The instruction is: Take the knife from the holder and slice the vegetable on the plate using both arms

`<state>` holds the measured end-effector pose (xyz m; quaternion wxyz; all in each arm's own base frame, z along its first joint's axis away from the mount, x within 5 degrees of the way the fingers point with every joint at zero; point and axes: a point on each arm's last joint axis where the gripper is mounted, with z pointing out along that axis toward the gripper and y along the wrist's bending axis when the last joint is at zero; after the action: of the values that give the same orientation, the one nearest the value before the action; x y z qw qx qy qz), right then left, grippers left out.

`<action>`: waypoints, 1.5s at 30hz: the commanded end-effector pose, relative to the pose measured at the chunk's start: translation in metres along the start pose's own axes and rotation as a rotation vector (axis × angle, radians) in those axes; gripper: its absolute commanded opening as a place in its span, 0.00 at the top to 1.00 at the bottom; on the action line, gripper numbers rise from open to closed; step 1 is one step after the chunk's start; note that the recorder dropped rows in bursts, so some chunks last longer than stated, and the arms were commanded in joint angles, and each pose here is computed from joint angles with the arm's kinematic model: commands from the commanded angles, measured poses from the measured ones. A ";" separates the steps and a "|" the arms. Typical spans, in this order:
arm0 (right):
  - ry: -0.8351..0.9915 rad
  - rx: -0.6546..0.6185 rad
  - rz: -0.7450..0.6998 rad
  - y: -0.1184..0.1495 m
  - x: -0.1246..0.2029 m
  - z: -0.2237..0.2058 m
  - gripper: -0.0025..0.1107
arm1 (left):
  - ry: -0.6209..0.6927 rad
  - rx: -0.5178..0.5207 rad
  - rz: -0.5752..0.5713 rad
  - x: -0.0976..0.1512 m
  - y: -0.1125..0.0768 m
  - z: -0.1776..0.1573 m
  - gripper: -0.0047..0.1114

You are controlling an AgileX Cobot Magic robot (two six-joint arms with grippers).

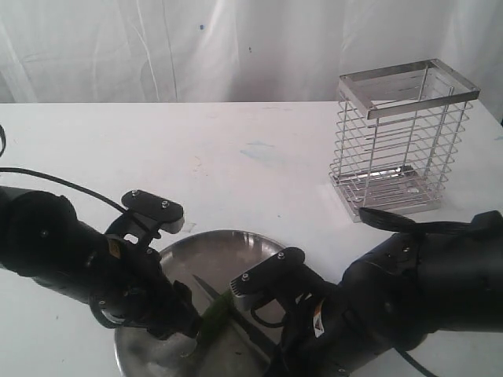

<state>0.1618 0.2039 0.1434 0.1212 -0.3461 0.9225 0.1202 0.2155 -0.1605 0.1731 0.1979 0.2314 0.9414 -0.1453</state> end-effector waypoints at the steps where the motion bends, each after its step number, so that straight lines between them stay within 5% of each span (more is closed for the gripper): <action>1: 0.027 -0.003 -0.003 0.001 -0.003 -0.003 0.98 | -0.038 0.013 -0.019 -0.001 -0.002 0.000 0.38; 14: 0.199 0.077 -0.075 -0.003 -0.007 -0.017 0.98 | 0.002 0.021 -0.019 0.003 -0.014 0.026 0.38; 45: 0.329 0.105 -0.100 -0.003 -0.021 -0.003 0.98 | -0.041 0.055 -0.046 0.002 -0.029 0.016 0.39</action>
<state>0.1774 0.2134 0.1537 -0.0080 -0.3976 0.9175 0.0112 0.2051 -0.1890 0.1696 0.2162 0.2187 0.9342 -0.1809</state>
